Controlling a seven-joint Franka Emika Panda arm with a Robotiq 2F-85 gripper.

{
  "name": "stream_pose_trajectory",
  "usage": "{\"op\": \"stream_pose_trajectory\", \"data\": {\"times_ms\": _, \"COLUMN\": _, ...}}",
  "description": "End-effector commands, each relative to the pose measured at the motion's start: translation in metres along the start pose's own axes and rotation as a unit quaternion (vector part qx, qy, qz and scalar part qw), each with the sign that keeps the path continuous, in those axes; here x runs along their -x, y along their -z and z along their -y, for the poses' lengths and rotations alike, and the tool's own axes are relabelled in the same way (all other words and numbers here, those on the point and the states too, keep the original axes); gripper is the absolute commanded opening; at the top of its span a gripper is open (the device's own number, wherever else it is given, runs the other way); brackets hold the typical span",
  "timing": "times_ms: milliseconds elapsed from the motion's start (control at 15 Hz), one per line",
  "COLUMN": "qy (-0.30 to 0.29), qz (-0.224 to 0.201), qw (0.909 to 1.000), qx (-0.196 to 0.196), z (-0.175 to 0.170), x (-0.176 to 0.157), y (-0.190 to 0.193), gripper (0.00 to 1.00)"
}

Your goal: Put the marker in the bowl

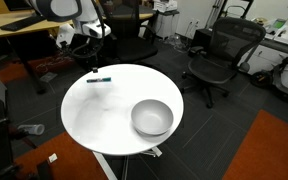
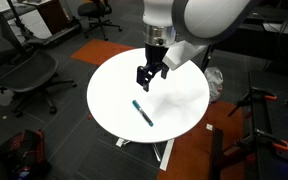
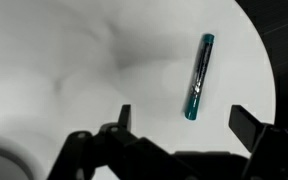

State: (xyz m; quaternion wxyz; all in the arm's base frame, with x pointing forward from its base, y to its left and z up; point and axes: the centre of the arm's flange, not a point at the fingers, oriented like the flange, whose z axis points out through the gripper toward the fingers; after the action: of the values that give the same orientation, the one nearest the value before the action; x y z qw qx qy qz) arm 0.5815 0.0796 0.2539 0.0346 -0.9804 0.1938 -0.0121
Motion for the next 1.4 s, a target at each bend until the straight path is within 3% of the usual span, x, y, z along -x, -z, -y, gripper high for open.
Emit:
{"op": "stream_pose_trajectory", "data": {"times_ms": 0, "qy": -0.013, "qz": -0.021, "qw": 0.9997, "qx": 0.004, "z": 0.015, "x": -0.011, "y": -0.008, "gripper": 1.00}}
{"op": "stream_pose_trajectory", "data": {"times_ms": 467, "qy": -0.041, "qz": -0.027, "qw": 0.9981, "qx": 0.037, "z": 0.040, "x": -0.008, "y": -0.027, "gripper": 1.00}}
{"op": "stream_pose_trajectory", "data": {"times_ms": 800, "qy": -0.040, "qz": -0.026, "qw": 0.9984, "qx": 0.030, "z": 0.054, "x": -0.006, "y": -0.042, "gripper": 1.00}}
{"op": "stream_pose_trajectory", "data": {"times_ms": 1333, "qy": -0.046, "qz": -0.036, "qw": 0.9981, "qx": 0.021, "z": 0.049, "x": -0.020, "y": -0.067, "gripper": 1.00}}
